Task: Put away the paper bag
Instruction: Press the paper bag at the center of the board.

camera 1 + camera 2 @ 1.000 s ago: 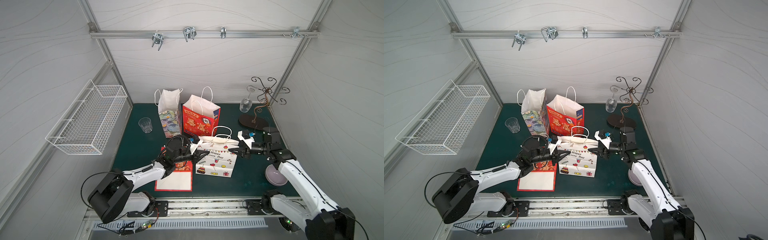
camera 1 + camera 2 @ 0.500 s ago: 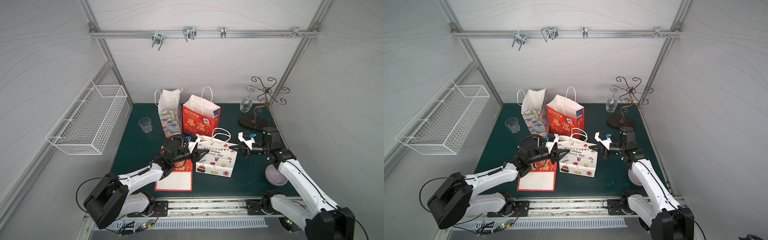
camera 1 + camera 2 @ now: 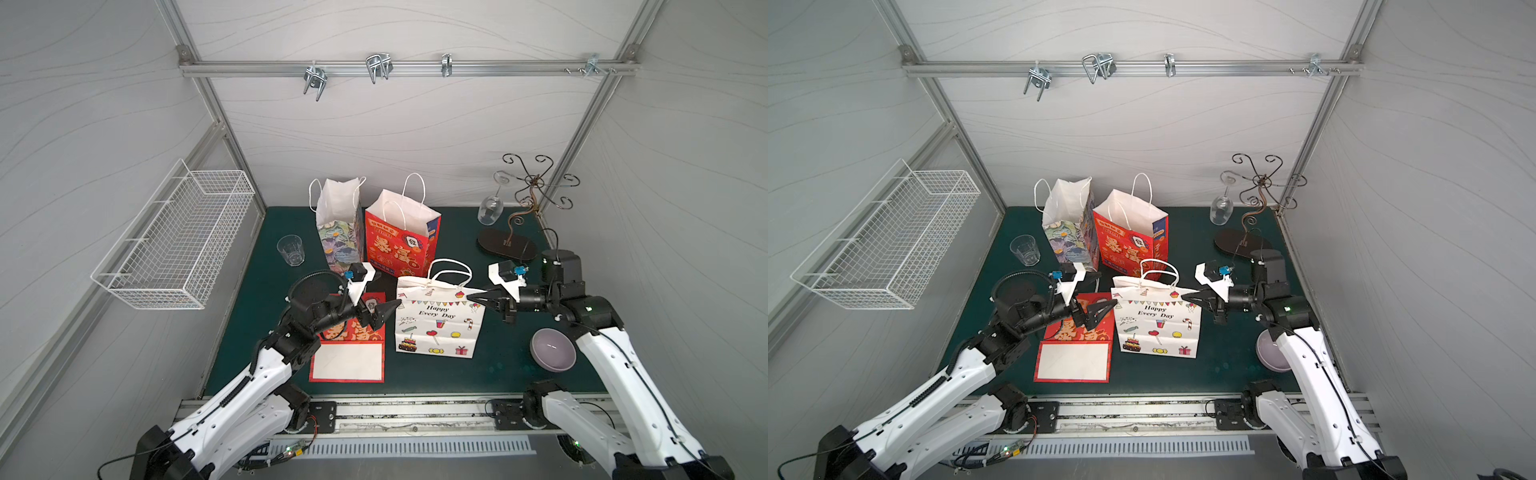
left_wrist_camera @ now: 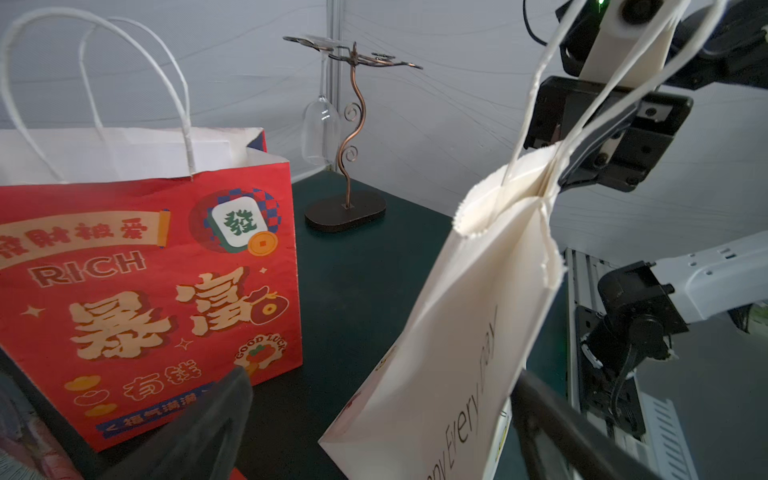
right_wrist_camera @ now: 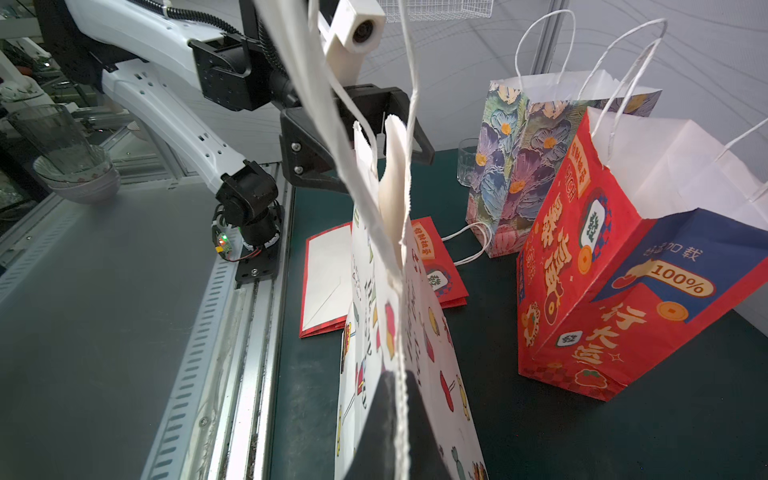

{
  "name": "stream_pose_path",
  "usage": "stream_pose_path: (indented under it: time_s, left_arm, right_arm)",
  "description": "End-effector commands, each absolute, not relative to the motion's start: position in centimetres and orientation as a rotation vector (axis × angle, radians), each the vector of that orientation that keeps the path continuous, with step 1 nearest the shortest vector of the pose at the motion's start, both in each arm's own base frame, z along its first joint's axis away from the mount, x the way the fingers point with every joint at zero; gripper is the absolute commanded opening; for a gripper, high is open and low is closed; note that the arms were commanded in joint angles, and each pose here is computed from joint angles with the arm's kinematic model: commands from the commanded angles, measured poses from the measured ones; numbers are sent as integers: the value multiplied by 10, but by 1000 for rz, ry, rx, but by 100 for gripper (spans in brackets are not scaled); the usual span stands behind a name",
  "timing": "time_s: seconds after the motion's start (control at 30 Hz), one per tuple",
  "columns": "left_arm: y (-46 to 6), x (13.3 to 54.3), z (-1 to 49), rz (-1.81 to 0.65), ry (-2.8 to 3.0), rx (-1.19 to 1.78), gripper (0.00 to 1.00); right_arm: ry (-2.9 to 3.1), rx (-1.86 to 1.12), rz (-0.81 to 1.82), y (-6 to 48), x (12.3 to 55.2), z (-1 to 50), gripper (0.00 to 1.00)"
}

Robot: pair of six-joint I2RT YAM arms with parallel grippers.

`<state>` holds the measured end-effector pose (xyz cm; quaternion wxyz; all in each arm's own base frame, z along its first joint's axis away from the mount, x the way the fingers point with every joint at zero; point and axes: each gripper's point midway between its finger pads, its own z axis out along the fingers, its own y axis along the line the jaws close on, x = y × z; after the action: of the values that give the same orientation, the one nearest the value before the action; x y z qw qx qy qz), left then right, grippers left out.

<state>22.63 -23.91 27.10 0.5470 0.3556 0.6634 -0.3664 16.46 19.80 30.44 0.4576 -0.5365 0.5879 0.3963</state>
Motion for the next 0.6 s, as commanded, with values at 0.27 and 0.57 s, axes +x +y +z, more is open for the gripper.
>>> stream_pose_path:
  time_s: [0.27, 0.57]
  left_arm:
    - [-275, 199, 332, -1212, 1340, 1099, 85]
    - [-282, 203, 338, -1255, 1293, 1142, 0]
  right_arm:
    - [1438, -1341, 1126, 202, 152, 325, 0]
    - [1443, -1336, 1149, 204, 158, 329, 0]
